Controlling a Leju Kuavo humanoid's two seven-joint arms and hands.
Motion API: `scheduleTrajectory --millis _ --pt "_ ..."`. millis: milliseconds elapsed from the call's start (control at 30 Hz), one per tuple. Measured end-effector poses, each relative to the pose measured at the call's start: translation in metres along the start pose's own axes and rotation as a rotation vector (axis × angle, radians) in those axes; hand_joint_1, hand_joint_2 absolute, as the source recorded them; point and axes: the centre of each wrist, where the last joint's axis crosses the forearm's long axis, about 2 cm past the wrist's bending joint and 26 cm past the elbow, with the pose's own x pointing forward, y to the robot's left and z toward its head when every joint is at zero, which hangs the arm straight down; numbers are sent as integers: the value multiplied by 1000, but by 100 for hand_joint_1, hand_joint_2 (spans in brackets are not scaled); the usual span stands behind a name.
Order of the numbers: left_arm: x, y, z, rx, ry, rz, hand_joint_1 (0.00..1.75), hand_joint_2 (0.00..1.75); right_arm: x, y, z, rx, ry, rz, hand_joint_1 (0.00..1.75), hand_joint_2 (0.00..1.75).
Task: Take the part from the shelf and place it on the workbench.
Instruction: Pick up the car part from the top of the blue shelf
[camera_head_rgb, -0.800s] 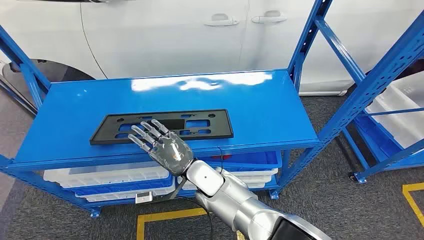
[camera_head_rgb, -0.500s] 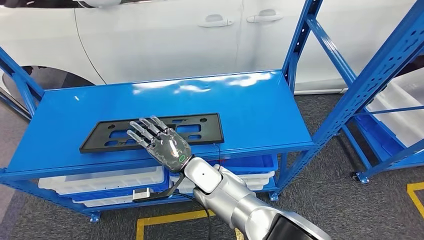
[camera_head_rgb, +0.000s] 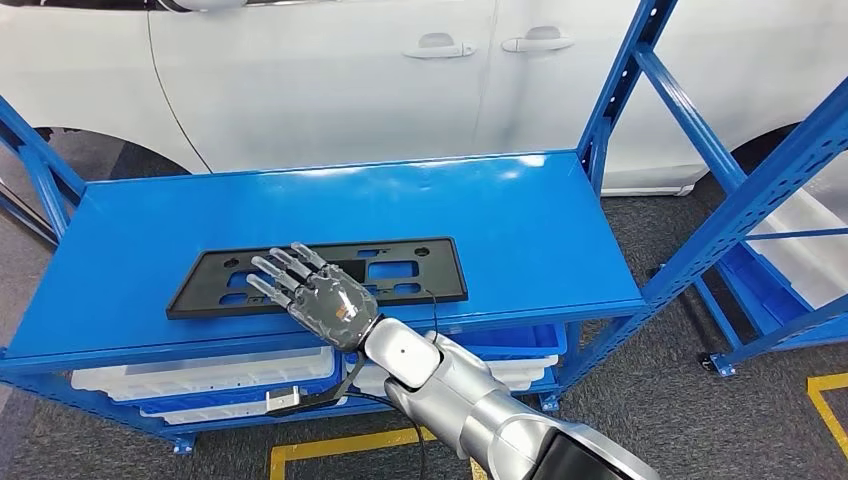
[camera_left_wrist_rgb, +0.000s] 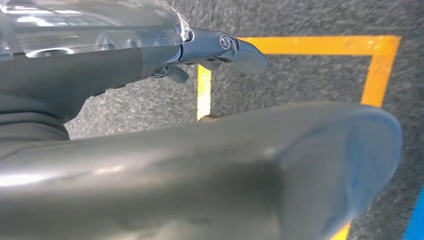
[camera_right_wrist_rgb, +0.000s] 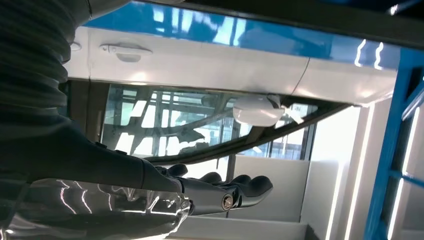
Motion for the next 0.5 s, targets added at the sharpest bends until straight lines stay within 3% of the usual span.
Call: scheduleTrajectory --millis 500 --pt "-1 -1 0 -3 -1 5 0 0 0 6 4 61 -17 38 0 175"
